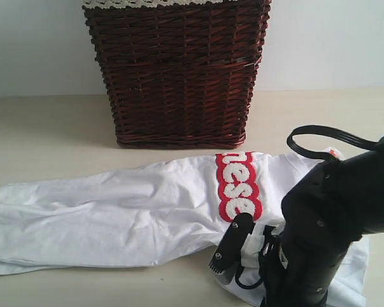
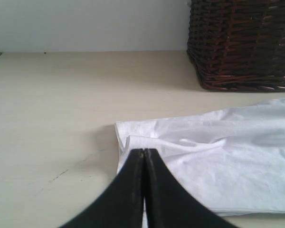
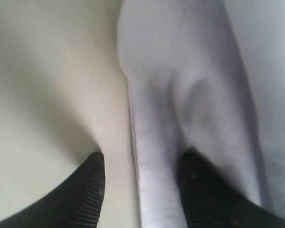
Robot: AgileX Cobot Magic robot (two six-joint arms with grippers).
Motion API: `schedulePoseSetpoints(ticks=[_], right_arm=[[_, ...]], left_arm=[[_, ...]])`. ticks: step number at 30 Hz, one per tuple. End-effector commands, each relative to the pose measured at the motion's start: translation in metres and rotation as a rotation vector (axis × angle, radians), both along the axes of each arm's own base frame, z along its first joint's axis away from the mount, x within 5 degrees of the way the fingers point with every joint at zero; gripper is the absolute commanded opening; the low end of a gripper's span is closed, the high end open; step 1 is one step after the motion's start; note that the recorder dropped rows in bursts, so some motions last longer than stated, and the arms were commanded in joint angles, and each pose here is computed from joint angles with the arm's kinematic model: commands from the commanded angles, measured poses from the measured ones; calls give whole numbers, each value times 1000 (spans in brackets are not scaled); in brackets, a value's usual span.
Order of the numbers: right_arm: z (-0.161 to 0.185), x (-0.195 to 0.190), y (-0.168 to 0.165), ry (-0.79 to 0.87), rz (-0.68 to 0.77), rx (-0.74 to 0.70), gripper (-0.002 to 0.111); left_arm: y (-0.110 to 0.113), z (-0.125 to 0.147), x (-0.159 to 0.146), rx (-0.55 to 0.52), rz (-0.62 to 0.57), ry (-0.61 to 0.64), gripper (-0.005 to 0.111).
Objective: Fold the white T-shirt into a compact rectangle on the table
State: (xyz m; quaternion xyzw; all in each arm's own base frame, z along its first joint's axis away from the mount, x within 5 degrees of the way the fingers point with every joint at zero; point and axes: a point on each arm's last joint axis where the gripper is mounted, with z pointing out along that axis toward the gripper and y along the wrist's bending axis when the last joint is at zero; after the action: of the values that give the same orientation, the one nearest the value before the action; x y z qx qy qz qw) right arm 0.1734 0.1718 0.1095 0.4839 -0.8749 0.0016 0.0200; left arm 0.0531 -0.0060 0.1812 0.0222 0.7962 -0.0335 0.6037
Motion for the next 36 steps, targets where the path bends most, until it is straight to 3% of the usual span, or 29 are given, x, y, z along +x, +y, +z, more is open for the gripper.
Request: schedulePoseSetpoints(ticks=[1,4,5,10,14,17,28,34,36], right_arm=[[-14,-1,2,62,-90,-42,32],[-8,1,5,96,-94,-74,5],[-6,1,5,109,-95,-86,0],[3,-14,-1,272,-89,-153,0],[18,-29,-4,423,-3,-143,0],[33,-31,-3,411,21,-91,0],[93,-6,-9,80,127,-99,0],[112,37,-12,-413,121,-158,0],[116,51,-13,-575,30,-174,0]], left_arm=[[0,0,0,-1,5,-9,0],[0,0,0,-1,5,-9,0],[0,0,0,-1,5,-9,0],[0,0,0,-1,5,-9,0],[0,0,0,-1,5,-9,0],[0,0,0,-1,5,-9,0],[0,0,0,-1,5,-9,0],[0,0,0,-1,5,-9,0],[0,0,0,-1,5,-9,0]])
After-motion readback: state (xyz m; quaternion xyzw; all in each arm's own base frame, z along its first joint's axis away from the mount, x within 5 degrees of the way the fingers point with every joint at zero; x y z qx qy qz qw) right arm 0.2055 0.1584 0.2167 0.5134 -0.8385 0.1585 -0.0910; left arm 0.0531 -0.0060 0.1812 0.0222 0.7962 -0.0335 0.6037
